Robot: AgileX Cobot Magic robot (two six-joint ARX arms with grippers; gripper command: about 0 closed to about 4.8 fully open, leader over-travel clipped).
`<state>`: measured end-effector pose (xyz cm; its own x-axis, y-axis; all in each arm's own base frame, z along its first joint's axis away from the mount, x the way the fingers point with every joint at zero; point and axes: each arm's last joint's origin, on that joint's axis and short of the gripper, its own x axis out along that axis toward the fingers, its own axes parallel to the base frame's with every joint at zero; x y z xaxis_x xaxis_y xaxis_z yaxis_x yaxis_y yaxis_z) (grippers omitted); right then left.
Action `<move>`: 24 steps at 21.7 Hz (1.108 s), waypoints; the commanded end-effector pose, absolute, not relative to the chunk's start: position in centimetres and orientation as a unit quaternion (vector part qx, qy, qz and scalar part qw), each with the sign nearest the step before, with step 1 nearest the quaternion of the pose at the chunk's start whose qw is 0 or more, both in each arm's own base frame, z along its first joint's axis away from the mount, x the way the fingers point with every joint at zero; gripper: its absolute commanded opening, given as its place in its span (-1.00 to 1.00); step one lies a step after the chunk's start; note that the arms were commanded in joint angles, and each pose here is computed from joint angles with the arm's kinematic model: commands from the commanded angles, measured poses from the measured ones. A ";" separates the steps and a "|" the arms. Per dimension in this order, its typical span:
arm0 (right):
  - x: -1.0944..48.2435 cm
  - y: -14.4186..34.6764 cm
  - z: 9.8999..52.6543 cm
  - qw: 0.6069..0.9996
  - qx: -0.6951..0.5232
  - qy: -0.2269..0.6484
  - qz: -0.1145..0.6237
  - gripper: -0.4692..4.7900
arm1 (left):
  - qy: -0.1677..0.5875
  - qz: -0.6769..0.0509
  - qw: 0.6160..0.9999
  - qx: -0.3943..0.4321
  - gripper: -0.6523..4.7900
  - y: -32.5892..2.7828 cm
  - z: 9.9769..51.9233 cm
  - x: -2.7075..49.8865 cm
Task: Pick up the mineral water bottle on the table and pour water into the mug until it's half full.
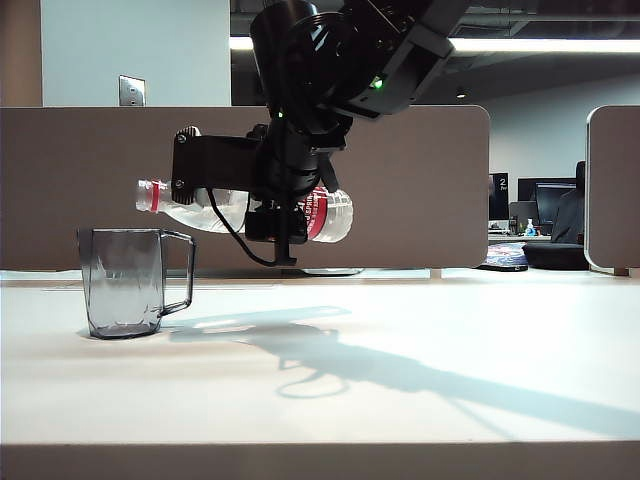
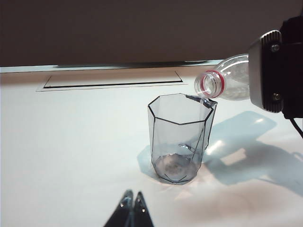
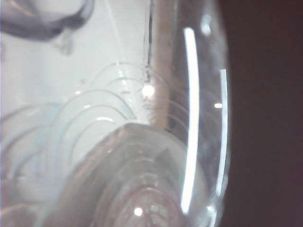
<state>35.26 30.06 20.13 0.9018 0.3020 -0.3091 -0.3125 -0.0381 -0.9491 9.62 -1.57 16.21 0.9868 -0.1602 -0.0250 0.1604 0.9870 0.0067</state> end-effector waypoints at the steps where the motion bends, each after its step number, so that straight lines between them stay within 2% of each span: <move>1: 35.4 30.2 21.5 0.706 -0.679 -0.022 0.200 0.20 | 0.008 -0.082 0.997 0.004 -0.78 -1.6 16.4 9.6; 11: 36.6 31.1 22.1 0.700 -0.689 -0.028 0.184 0.20 | 0.007 -0.082 0.997 0.004 -0.78 -1.6 16.4 9.6; 15: 36.7 31.0 22.1 0.684 -0.706 -0.032 0.183 0.20 | 0.008 -0.082 0.997 0.004 -0.78 -1.6 16.4 9.6; 24: 36.7 31.0 22.1 0.673 -0.716 -0.033 0.182 0.20 | 0.008 -0.082 0.997 0.004 -0.78 -1.6 16.4 9.6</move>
<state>36.67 30.92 20.66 0.9165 0.2857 -0.2801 -0.2558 -0.1200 -0.9593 9.62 -1.57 16.22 0.9868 -0.1602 -0.0242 0.1604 0.9870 0.0067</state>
